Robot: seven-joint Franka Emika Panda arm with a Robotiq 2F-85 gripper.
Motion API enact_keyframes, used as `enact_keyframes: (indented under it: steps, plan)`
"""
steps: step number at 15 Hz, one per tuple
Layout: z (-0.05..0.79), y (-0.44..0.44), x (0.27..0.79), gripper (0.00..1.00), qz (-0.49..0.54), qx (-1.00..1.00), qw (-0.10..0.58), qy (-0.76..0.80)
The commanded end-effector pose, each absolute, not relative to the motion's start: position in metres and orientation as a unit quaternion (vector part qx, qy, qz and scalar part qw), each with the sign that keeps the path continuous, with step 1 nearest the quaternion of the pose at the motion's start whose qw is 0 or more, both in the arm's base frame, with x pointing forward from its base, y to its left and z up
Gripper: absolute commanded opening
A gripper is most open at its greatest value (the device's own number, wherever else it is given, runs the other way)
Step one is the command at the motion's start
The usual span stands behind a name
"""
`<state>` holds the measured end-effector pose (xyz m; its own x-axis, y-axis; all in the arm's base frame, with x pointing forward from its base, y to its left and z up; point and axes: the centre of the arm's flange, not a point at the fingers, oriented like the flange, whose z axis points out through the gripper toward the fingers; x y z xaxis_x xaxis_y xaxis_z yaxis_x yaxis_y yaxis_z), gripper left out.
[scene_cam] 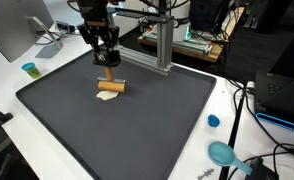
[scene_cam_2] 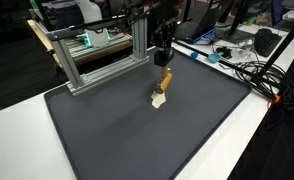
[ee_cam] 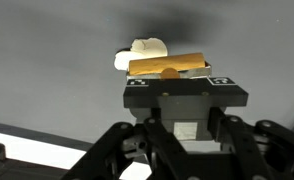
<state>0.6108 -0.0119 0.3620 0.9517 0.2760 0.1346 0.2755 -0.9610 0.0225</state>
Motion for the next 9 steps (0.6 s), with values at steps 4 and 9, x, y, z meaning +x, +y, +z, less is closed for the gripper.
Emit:
enact_keyframes:
  steps: [4,9]
  plan:
    - [0.35,-0.048,0.636,0.22,0.085,0.99,-0.048,0.106]
    - [0.353,-0.062,0.639,0.22,0.089,0.991,-0.038,0.097]
